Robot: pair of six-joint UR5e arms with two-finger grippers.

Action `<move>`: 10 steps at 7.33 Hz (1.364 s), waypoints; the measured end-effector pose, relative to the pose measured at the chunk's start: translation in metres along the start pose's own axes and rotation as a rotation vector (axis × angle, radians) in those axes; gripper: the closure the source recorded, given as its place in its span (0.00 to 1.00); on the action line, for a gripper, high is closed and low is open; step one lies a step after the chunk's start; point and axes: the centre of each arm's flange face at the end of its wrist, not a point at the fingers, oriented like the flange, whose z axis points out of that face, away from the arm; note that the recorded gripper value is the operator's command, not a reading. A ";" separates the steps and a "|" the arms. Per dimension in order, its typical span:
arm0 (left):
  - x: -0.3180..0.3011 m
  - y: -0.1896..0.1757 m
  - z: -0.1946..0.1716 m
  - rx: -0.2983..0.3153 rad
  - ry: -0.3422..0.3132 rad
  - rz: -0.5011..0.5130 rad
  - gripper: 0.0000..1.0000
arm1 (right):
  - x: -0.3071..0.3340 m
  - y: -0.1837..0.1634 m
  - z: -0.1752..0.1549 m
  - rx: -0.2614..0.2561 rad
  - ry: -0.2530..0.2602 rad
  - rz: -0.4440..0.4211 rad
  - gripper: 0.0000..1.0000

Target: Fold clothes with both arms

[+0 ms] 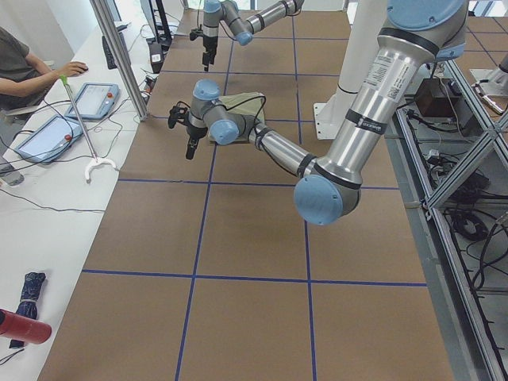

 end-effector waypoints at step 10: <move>-0.344 0.139 -0.060 -0.187 -0.159 0.221 0.00 | 0.432 0.071 -0.082 -0.092 0.004 -0.329 0.00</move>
